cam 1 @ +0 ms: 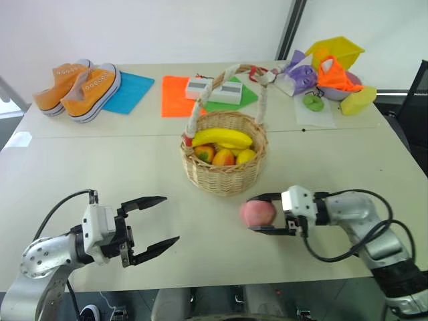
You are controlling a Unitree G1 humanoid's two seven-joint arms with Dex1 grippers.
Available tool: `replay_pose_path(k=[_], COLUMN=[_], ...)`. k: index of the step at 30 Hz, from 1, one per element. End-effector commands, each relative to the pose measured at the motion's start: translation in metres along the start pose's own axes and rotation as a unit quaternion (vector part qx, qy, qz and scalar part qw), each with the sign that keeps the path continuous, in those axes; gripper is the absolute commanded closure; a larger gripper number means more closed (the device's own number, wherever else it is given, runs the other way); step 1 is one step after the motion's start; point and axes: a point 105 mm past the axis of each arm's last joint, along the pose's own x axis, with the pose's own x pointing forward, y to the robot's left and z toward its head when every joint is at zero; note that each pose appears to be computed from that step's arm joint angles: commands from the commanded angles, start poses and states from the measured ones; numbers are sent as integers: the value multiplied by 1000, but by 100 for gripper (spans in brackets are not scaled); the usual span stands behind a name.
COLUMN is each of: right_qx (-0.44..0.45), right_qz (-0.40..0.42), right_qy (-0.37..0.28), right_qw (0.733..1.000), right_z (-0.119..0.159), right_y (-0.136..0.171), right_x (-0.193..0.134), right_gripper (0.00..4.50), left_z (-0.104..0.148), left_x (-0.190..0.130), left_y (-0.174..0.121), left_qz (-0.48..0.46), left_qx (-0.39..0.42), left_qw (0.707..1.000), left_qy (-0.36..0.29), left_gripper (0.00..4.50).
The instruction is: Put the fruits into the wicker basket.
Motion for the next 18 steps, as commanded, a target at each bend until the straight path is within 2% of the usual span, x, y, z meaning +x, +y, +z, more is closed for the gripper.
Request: replay_pose_path(k=[1, 6, 11, 13, 16, 17, 18], right_qx=[-7, -28, -135, -119, -128, -126, -128], right_qz=[-17, -90, -166, -165, -153, -163, -176], right_qy=[-99, -234, -144, -156, -133, -128, -124], right_qw=[995, 968, 966, 967, 971, 970, 968], right_z=[62, 135, 121, 122, 111, 108, 107], right_y=[-13, -52, -87, -94, -97, -101, -105], right_x=[-15, -14, 32, 43, 55, 56, 54], right_gripper=[187, 187, 187, 187, 187, 83, 43], left_z=[13, 15, 18, 18, 17, 19, 20], left_x=[0, -1, -1, 1, 5, 6, 7], left_y=[9, 22, 43, 44, 43, 42, 42], left_qz=[22, 49, 113, 120, 121, 121, 121], left_qx=[-2, -8, 6, 9, 10, 10, 11], left_qw=[999, 998, 991, 990, 990, 990, 990], left_qy=[-36, -50, -66, -67, -66, -67, -68], left_gripper=[0, 0, 0, 0, 0, 0, 0])
